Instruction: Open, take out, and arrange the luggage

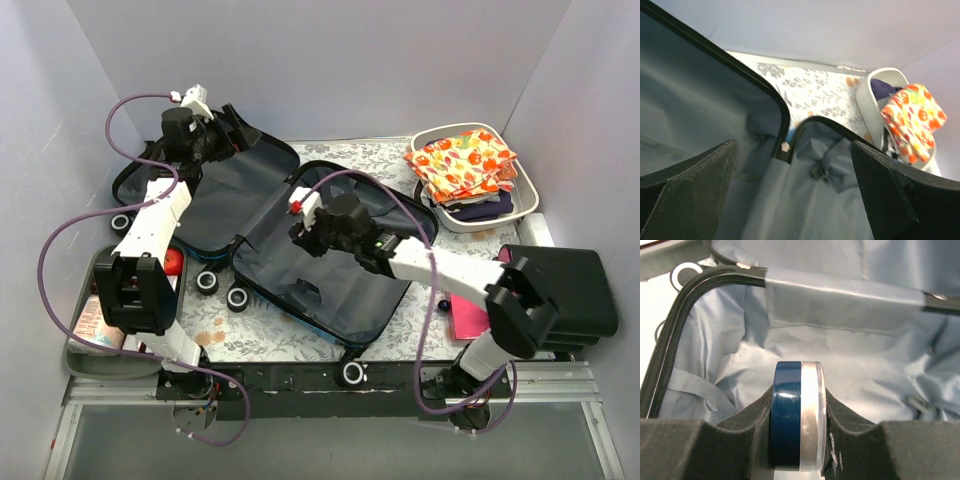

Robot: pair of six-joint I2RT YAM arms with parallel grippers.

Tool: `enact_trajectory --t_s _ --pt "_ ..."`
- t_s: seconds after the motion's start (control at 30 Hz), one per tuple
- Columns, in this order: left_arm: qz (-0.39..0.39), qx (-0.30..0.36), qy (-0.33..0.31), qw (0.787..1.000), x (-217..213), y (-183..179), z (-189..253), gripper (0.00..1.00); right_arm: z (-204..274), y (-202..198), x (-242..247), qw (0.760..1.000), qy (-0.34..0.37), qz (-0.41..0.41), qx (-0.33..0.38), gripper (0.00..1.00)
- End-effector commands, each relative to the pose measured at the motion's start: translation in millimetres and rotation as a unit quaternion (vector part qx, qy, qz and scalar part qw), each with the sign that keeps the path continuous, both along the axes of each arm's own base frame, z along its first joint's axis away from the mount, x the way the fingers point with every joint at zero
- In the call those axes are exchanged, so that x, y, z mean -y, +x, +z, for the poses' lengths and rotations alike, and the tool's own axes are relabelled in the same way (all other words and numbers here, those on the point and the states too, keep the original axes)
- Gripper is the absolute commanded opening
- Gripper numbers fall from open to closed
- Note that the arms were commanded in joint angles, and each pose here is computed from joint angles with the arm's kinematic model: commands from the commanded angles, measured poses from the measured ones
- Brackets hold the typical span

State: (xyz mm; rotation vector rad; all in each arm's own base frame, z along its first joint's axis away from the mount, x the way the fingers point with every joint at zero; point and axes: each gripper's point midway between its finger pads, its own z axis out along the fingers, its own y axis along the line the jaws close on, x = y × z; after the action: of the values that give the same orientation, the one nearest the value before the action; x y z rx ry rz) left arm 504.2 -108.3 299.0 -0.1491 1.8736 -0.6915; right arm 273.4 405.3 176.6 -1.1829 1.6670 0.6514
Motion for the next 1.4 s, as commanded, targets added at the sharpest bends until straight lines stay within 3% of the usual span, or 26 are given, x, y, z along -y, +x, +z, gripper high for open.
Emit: enact_trajectory --t_s 0.0,0.03,0.1,0.2,0.27,0.3,0.37,0.4,0.47,0.57,0.6,0.7,0.87,0.93,1.07,1.37 --pt "-0.068 0.002 -0.058 0.996 24 -42 23 0.98 28 7 37 0.994 0.049 -0.100 -0.023 0.01" --pt "-0.099 0.038 -0.069 0.992 32 -54 43 0.98 32 -1 37 0.990 0.075 -0.098 -0.071 0.01" --pt "-0.199 0.048 -0.085 0.975 56 -89 38 0.98 43 -11 48 0.972 0.124 -0.088 -0.178 0.01" --pt "-0.269 0.080 -0.089 0.956 77 -127 50 0.98 65 -30 58 0.953 0.171 -0.057 -0.245 0.01" --pt "-0.270 0.092 -0.055 0.957 85 -141 51 0.98 76 -36 66 0.949 0.174 -0.066 -0.256 0.01" --pt "-0.218 0.081 -0.038 0.972 79 -131 46 0.98 68 -35 78 0.946 0.146 -0.105 -0.270 0.01" --pt "-0.198 0.051 -0.011 0.979 89 -143 32 0.98 67 -35 99 0.947 0.122 -0.150 -0.258 0.01" --pt "-0.150 0.039 0.024 0.988 82 -136 20 0.98 61 -25 115 0.944 0.106 -0.203 -0.237 0.01" --pt "-0.150 0.031 0.047 0.987 103 -148 16 0.98 52 -32 152 0.934 0.066 -0.267 -0.230 0.01" --pt "-0.142 0.000 0.058 0.988 114 -157 5 0.98 34 -37 222 0.890 0.027 -0.410 -0.198 0.01" --pt "-0.139 -0.013 0.053 0.989 117 -159 1 0.98 28 -34 254 0.852 0.021 -0.492 -0.180 0.01" --pt "-0.139 -0.029 0.047 0.989 119 -163 -3 0.98 6 -57 329 0.770 -0.035 -0.618 -0.156 0.01" --pt "-0.127 -0.034 0.049 0.990 115 -162 -4 0.98 -10 -64 390 0.688 -0.119 -0.704 -0.134 0.01" --pt "-0.127 -0.032 0.050 0.990 114 -163 -3 0.98 -9 -54 395 0.687 -0.139 -0.703 -0.119 0.01" --pt "-0.118 -0.026 0.057 0.991 110 -162 -5 0.98 -29 -52 418 0.632 -0.217 -0.733 -0.128 0.01" --pt "-0.105 -0.022 0.057 0.993 107 -160 -1 0.98 -89 -65 410 0.585 -0.280 -0.731 -0.212 0.03"
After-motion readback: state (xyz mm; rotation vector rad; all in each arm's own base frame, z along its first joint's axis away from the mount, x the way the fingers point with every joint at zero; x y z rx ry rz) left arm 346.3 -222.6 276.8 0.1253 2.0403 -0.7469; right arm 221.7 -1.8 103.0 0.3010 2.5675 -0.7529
